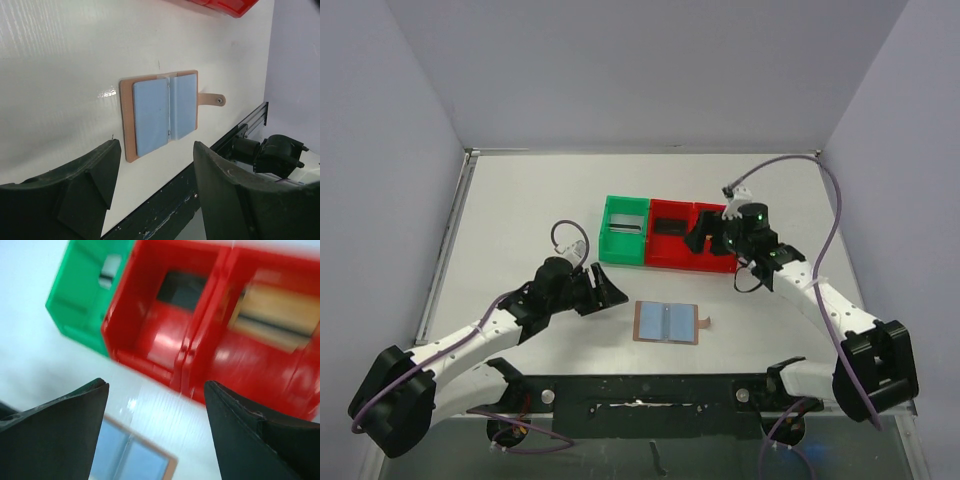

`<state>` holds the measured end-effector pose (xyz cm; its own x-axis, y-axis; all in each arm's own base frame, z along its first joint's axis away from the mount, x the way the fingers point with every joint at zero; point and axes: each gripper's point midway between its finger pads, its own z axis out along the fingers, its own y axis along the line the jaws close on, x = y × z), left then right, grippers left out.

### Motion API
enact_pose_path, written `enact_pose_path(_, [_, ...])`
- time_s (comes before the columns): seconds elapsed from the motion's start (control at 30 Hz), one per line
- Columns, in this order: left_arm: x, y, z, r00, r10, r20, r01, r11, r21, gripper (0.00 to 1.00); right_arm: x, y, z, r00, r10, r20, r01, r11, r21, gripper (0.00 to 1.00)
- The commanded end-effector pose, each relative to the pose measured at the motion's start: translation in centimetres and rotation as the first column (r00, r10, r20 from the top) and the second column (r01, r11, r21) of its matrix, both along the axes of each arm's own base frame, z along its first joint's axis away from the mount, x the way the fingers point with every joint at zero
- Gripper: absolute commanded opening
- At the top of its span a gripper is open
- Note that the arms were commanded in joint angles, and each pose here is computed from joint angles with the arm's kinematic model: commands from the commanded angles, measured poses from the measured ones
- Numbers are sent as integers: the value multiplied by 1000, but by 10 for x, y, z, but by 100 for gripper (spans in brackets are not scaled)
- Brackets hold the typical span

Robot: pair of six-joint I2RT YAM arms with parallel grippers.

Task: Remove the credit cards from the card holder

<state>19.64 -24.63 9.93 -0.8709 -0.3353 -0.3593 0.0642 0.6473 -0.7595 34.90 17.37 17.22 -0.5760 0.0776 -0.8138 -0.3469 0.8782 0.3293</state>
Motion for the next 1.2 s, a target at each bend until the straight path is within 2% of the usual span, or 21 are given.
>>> enact_pose_path(0.0, [12,-12,24,999,2,52,2,997,-82,60,-62,14,-32,959,-77,-273,148,957,250,78])
enact_pose_path(0.1, [13,-19,26,999,-10,40,15,994,-111,60,-87,14,-45,940,-115,-322,206,942,264,76])
enact_pose_path(0.23, [13,-27,24,999,-32,21,34,993,-117,60,-115,22,-61,911,-166,-377,260,942,214,72])
enact_pose_path(0.43, [12,-40,19,999,-53,9,54,993,-102,60,-150,41,-86,878,-170,-447,269,948,170,65])
enact_pose_path(0.77, [6,-58,1,995,-100,-23,99,994,-53,60,-176,18,-121,796,-326,-510,359,933,-36,62])
enact_pose_path(1.03, [2,-69,-11,990,-136,-44,135,990,-29,59,-177,29,-124,821,-254,-511,319,947,41,54])
enact_pose_path(1.17, [0,-72,-18,988,-146,-55,145,989,-21,58,-178,26,-132,804,-280,-525,332,943,5,54])
